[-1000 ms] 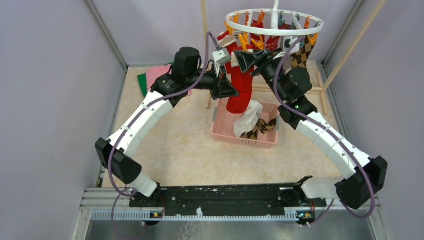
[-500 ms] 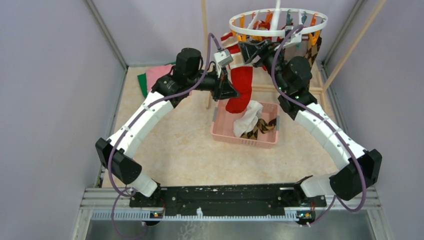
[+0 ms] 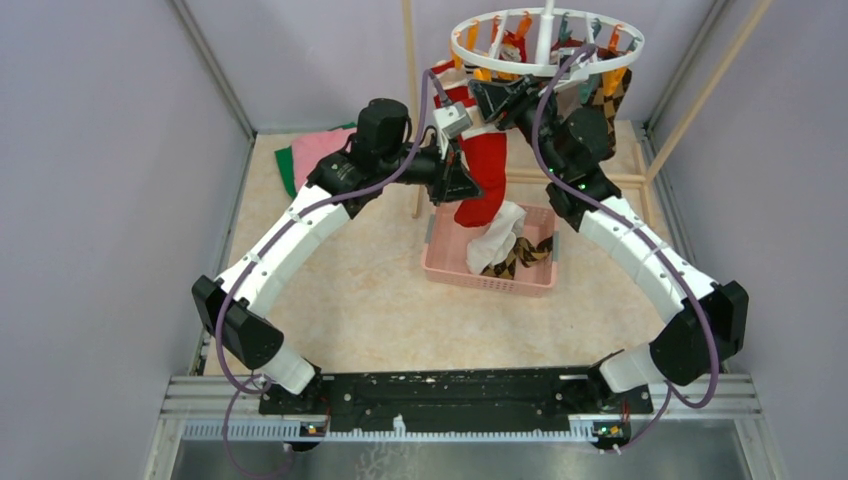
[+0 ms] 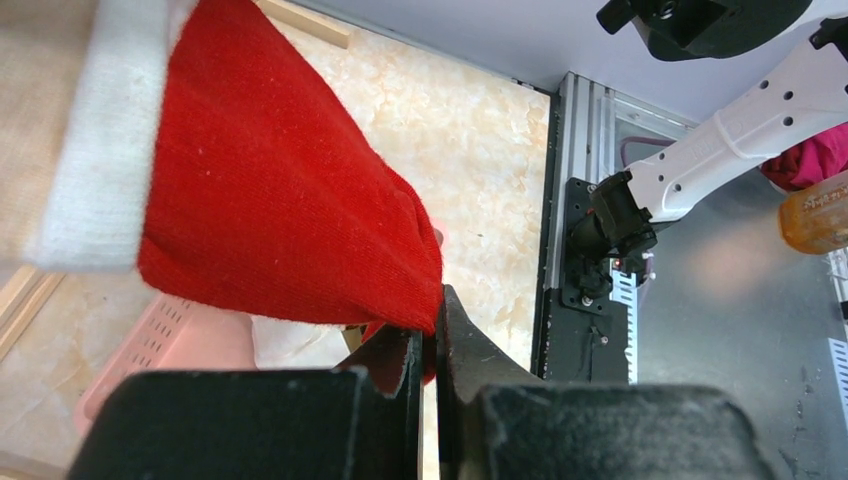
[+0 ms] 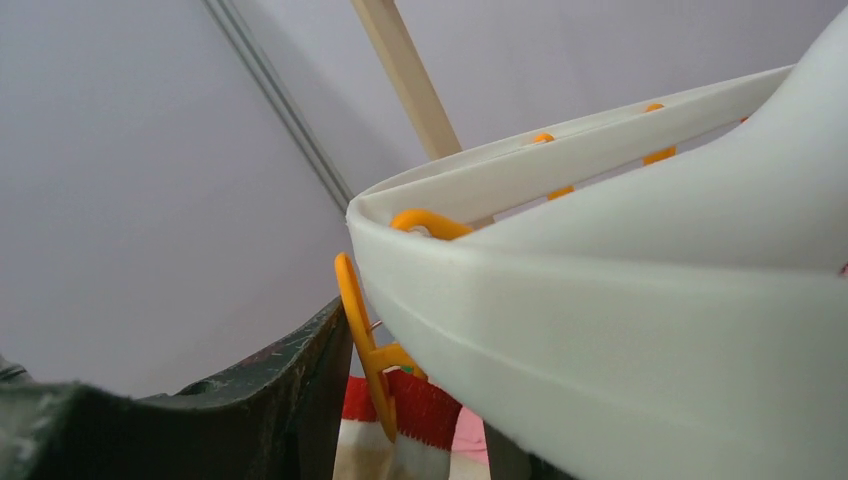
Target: Remove the socks clipped to the hanger
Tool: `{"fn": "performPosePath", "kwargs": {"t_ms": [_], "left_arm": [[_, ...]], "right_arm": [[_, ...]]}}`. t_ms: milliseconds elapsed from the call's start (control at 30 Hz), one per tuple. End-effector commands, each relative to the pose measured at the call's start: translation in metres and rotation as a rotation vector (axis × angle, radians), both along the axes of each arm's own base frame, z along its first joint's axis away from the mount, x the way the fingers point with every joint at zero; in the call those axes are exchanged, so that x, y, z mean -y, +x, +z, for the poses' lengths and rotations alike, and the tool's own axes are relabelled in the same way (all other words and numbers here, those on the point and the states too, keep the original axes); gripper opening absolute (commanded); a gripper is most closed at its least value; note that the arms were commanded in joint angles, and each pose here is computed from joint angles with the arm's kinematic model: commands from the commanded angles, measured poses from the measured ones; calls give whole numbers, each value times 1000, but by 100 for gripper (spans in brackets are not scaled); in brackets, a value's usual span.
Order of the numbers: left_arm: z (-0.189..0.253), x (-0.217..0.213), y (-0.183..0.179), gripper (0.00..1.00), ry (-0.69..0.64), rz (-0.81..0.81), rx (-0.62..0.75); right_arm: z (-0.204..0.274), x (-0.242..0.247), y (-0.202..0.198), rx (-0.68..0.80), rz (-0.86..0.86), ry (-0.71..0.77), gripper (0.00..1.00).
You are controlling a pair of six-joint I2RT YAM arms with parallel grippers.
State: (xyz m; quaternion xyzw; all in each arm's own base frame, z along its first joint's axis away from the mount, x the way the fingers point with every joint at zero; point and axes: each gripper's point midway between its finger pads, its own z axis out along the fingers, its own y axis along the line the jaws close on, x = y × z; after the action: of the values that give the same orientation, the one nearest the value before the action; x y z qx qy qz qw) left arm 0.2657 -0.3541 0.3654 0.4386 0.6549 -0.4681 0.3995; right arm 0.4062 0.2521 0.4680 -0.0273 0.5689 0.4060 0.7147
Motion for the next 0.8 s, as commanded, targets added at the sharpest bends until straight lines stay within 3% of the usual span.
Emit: {"fn": "performPosePath", "kwargs": {"t_ms": [0,100,233,300,767], "left_arm": [[22,-3,-8,0,-30,-11,82],[19,-4,-6,0,-20,1,88],[11,-6,5,0,6,51,96],[5,-7,12,0,26,80,105],[-46,-5,23,0,122,112,76]], "right_arm": [[47,9,-12,116,1,88,43],[53,15,-17,134,4,123,35],[56,20,-25,150,22,165,7],[55,22,-29,151,35,195,0],[34,57,-37,107,22,289,0]]}}
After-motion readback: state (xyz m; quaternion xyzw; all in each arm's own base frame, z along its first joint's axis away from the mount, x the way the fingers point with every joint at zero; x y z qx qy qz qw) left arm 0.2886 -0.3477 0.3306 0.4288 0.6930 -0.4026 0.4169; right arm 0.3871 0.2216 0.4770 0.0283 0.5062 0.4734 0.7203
